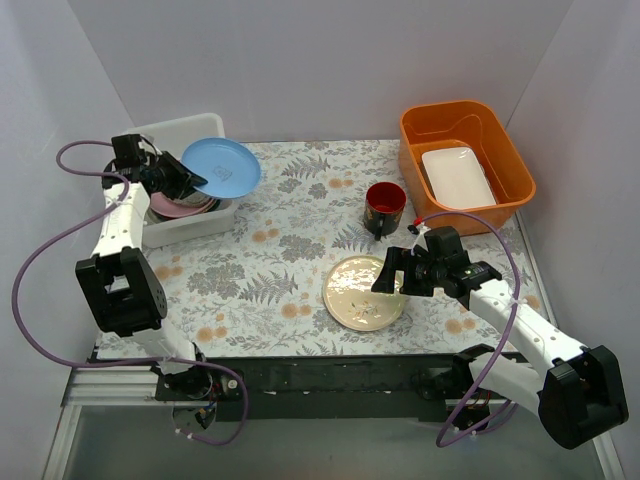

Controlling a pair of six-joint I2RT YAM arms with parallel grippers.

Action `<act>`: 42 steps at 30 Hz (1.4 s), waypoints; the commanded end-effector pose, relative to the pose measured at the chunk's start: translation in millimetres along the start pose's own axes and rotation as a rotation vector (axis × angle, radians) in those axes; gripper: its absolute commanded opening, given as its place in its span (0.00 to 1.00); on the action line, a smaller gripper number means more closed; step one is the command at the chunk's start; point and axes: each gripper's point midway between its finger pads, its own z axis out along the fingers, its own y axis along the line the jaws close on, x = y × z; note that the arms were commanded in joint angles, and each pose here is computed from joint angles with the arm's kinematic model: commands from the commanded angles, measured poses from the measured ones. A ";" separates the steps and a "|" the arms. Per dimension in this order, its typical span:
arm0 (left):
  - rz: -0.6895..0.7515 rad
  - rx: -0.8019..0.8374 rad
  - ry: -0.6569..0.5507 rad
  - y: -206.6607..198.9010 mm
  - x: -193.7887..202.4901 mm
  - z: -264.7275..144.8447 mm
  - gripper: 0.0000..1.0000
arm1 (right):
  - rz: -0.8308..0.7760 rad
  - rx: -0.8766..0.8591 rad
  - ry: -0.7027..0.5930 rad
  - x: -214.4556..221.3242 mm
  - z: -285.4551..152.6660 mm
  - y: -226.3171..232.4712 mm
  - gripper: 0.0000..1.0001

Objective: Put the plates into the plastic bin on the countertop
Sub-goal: Place the plate in the plastic bin.

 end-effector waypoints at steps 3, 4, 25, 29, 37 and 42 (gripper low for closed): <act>-0.021 0.087 -0.077 -12.6 -45.8 -29.7 0.00 | -0.030 -0.020 -0.012 -2.1 -0.5 3.5 0.98; -0.032 0.088 -0.084 -10.6 -49.9 -30.1 0.00 | -0.030 -0.019 -0.013 -2.0 -0.2 3.0 0.98; -0.129 0.018 -0.171 26.8 -73.0 -30.1 0.00 | -0.019 -0.024 0.013 3.8 5.8 0.6 0.98; -0.131 -0.032 -0.188 41.0 -68.5 -28.1 0.00 | -0.017 -0.026 0.015 5.5 6.3 0.1 0.98; -0.150 -0.118 -0.175 72.4 -53.7 -17.9 0.28 | -0.022 -0.025 0.015 6.5 4.6 -0.1 0.97; -0.155 -0.145 -0.181 77.9 -53.8 -18.6 0.68 | -0.023 -0.024 0.016 7.7 4.1 -0.6 0.97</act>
